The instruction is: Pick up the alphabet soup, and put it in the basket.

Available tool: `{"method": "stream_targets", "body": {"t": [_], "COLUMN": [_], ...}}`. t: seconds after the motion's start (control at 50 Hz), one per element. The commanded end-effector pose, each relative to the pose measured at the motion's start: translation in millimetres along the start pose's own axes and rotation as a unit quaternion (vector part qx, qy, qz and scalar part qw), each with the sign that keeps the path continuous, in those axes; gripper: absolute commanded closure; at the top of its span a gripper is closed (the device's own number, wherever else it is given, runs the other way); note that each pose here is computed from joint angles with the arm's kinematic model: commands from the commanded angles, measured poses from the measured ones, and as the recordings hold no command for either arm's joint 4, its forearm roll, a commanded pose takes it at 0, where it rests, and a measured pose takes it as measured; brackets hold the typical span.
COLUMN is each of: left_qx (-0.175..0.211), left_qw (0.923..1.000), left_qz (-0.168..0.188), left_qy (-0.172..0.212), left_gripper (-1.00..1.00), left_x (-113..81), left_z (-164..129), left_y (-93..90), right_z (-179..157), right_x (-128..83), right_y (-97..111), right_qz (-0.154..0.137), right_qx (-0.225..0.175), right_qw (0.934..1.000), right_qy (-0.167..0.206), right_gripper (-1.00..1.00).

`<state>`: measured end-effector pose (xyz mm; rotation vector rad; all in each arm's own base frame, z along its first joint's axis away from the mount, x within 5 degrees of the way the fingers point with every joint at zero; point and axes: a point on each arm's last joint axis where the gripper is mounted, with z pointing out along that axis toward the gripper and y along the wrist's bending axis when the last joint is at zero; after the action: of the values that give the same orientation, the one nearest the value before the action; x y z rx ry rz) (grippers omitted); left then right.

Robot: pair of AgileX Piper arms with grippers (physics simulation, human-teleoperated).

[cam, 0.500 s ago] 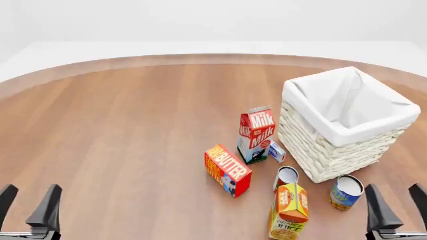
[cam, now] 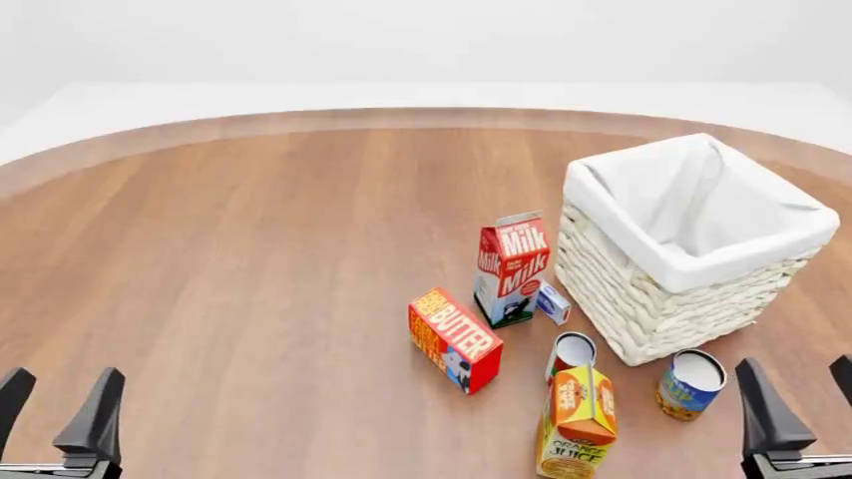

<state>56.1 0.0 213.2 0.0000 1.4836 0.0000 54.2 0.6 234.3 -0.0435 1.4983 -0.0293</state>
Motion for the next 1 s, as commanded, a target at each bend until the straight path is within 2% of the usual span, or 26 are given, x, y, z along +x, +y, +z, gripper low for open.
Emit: {"method": "stream_targets", "body": {"t": [0.02,0.12,0.14,0.28,0.48,0.5,0.68,0.72,0.8,1.0], "left_qx": [0.000,0.000,0.000,0.000,0.000,0.000,0.000,0.000,0.000,0.000], "left_qw": [1.0000,1.0000,1.0000,1.0000,1.0000,1.0000,1.0000,1.0000,1.0000,1.0000], "left_qz": [0.000,0.000,0.000,0.000,0.000,0.000,0.000,0.000,0.000,0.000], "left_qy": [0.000,0.000,0.000,0.000,0.000,0.000,0.000,0.000,0.000,0.000], "left_gripper": [-1.00,-1.00,-1.00,-1.00,-1.00,-1.00,-1.00,-1.00,-1.00,-1.00], "left_x": [0.0,0.0,0.0,0.0,0.0,0.0,0.0,0.0,0.0,0.0], "left_z": [0.0,0.0,0.0,0.0,0.0,0.0,0.0,0.0,0.0,0.0], "left_y": [0.0,0.0,0.0,0.0,0.0,0.0,0.0,0.0,0.0,0.0], "right_z": [-3.3,-3.3,-6.2,-6.9,-6.9,-2.0,-1.9,-1.7,-0.6,2.2], "right_x": [-15.1,-16.6,-22.5,-22.9,-22.9,-12.4,-12.4,-10.5,-6.1,2.0], "right_y": [-0.6,-0.6,-0.7,-0.4,-0.4,-0.9,-0.9,-2.3,-2.1,-2.0], "right_qz": [-0.013,-0.015,-0.020,-0.027,-0.027,-0.027,-0.027,-0.024,-0.022,-0.019], "right_qx": [-0.001,-0.002,-0.005,-0.009,-0.009,-0.002,-0.002,0.012,0.011,0.012], "right_qw": [0.9999,0.9998,0.9997,0.9992,0.9992,0.9979,0.9979,0.9969,0.9958,0.9944], "right_qy": [0.006,0.009,0.012,0.027,0.027,0.058,0.058,0.073,0.088,0.103], "right_gripper": [-1.00,-1.00,-1.00,-1.00,-1.00,-1.00,-1.00,-1.00,-1.00,-1.00]}}
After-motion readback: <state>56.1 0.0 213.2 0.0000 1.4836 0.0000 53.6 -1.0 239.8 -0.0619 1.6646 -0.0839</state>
